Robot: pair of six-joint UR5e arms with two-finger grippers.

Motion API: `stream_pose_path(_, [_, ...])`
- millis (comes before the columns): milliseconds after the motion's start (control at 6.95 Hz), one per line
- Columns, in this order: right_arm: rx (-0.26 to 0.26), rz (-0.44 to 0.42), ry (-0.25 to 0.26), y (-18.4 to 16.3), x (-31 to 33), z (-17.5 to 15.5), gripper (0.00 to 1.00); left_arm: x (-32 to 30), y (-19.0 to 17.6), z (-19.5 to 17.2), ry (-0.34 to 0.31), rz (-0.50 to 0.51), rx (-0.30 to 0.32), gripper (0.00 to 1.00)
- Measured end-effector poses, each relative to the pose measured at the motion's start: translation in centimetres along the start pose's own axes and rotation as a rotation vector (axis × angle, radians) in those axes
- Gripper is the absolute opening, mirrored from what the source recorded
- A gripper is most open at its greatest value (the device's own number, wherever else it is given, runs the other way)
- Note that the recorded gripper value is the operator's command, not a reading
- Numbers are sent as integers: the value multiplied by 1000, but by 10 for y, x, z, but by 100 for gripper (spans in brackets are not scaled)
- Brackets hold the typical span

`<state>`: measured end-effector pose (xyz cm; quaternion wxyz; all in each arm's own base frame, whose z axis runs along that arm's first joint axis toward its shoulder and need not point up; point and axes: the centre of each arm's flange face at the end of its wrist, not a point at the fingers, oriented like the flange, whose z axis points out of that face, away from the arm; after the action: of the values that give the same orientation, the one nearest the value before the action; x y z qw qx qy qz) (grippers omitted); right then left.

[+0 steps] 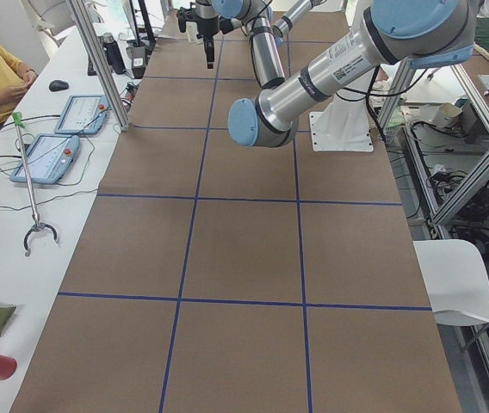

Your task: Left arm hands cup to right arm to dump lemon

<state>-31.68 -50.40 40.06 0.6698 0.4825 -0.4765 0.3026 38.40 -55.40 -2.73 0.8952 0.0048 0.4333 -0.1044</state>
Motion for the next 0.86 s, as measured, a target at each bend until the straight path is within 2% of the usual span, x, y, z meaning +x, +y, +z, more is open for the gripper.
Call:
stream_pose_path(144, [26,-89,20,44,-59,4,0,2,-1,1,8,-1,1,100])
stream_pose_path(288, [44,-151,45,80,-112,2,0,3,1,-1,10,-14,-12,100])
stream_pose_path(432, [56,-206,65,108,-154,-5,0,3,5,-1,14,-35,-48,100])
stream_pose_path(576, [67,-277,81,131,-187,-15,0,4,8,1,21,-46,-86,100])
stream_pose_path(864, [88,-380,99,161,-242,-34,0,6,9,3,21,-62,-103,99])
